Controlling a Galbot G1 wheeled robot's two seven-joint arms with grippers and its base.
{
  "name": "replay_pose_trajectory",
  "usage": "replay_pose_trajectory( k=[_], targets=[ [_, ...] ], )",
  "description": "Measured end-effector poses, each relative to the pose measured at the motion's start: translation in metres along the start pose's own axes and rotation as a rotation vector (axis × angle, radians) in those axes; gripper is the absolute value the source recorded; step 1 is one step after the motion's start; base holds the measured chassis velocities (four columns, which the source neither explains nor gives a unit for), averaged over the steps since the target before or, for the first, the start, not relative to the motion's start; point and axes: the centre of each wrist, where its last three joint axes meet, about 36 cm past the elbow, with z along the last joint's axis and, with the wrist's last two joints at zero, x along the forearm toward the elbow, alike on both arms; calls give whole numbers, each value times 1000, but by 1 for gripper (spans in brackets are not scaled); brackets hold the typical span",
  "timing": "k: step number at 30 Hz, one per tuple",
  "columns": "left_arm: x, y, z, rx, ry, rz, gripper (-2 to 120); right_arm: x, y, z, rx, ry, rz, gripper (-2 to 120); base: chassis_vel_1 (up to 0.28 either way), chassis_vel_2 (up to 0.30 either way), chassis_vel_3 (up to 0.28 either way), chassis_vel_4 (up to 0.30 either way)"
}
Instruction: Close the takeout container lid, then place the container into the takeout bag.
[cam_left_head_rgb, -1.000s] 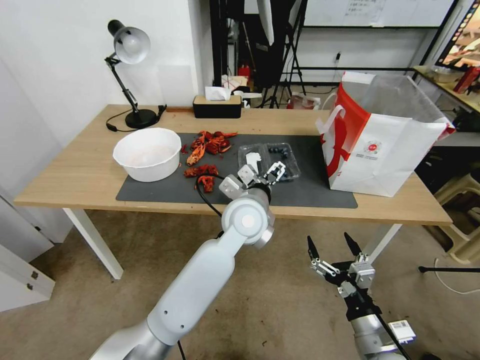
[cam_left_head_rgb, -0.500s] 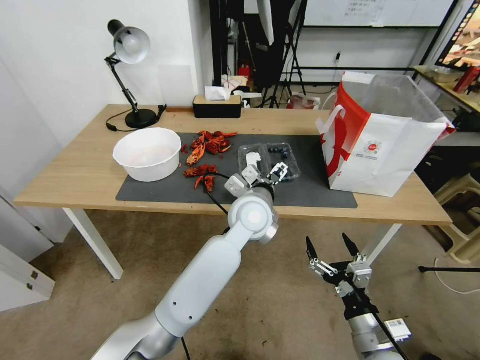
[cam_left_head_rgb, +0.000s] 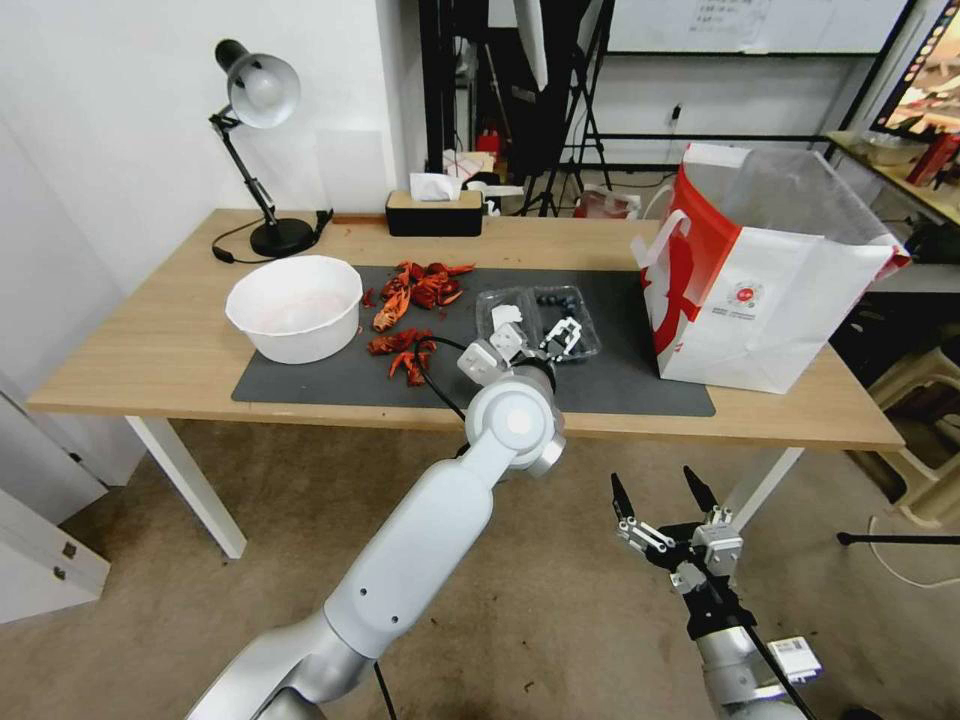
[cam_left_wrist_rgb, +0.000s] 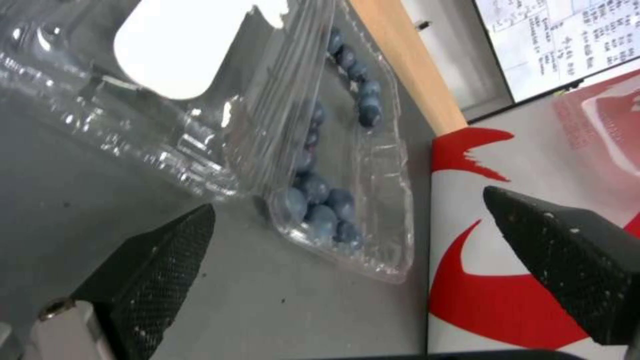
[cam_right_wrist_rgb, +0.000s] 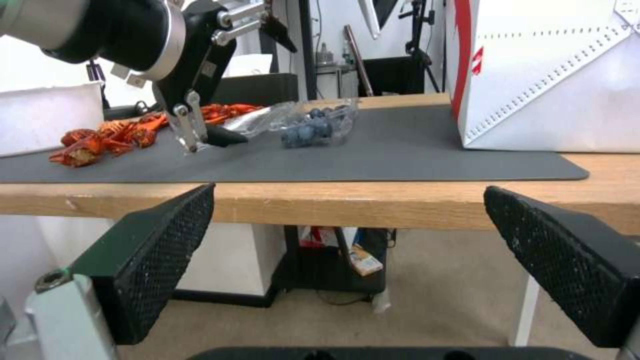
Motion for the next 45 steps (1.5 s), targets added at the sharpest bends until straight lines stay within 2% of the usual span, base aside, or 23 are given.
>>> replay_pose_trajectory(
  k=[26,45],
  targets=[
    [-8,12,-6,10,-15,-36,100,4,2,0,3,4,-2,100,0,0,0,0],
    [-6,19,-9,63,-42,-12,100,8,8,3,3,5,0,100,0,0,0,0]
  ],
)
